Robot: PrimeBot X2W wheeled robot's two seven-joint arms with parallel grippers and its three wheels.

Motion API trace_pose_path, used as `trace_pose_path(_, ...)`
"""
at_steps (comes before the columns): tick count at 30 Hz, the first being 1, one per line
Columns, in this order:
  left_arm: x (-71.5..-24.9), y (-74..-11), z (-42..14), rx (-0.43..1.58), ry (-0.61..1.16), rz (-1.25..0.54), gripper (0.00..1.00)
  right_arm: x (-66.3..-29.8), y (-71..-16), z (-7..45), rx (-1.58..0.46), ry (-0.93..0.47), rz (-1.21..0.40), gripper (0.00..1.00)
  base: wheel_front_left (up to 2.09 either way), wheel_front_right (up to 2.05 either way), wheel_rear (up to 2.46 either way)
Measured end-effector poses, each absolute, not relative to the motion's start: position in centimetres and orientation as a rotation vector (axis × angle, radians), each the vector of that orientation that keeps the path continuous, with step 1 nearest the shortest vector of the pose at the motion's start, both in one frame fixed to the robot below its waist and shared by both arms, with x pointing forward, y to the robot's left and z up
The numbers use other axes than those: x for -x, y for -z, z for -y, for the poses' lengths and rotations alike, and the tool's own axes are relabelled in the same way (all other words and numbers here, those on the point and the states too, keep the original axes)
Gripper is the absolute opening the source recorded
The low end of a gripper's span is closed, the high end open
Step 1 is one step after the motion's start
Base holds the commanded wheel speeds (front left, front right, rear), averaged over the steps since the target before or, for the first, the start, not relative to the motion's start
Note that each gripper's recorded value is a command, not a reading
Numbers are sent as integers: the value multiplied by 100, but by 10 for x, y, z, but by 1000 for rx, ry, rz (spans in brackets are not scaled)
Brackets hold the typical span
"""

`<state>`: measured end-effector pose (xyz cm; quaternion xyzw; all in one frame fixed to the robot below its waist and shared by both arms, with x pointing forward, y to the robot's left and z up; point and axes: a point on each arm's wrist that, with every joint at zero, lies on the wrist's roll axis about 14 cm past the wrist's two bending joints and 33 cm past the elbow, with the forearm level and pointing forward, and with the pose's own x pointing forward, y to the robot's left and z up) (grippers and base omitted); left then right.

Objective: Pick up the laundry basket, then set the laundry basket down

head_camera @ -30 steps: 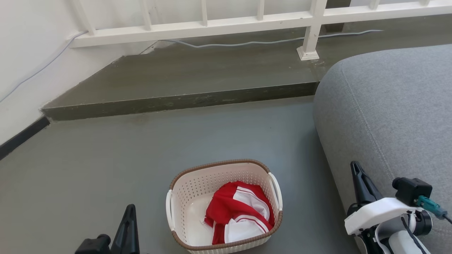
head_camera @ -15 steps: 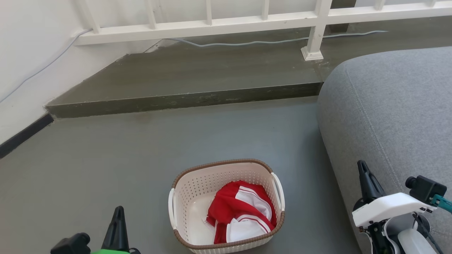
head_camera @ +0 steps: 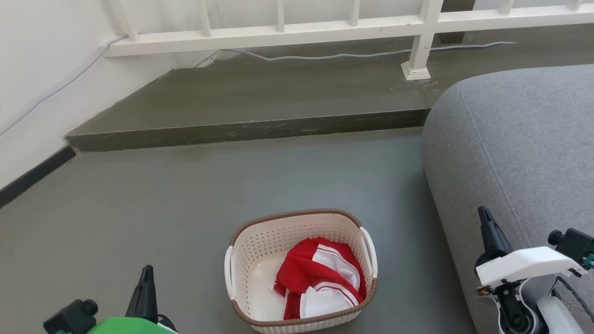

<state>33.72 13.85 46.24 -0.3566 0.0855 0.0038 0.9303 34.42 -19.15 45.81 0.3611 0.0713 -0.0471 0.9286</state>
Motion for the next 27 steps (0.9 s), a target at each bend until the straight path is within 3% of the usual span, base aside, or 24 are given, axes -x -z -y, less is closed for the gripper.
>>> trace_pose_path(27,-352,-462,-158,1124,-57,-189,0,-357,-462,198,-1126,126,-136,0,0,0,0)
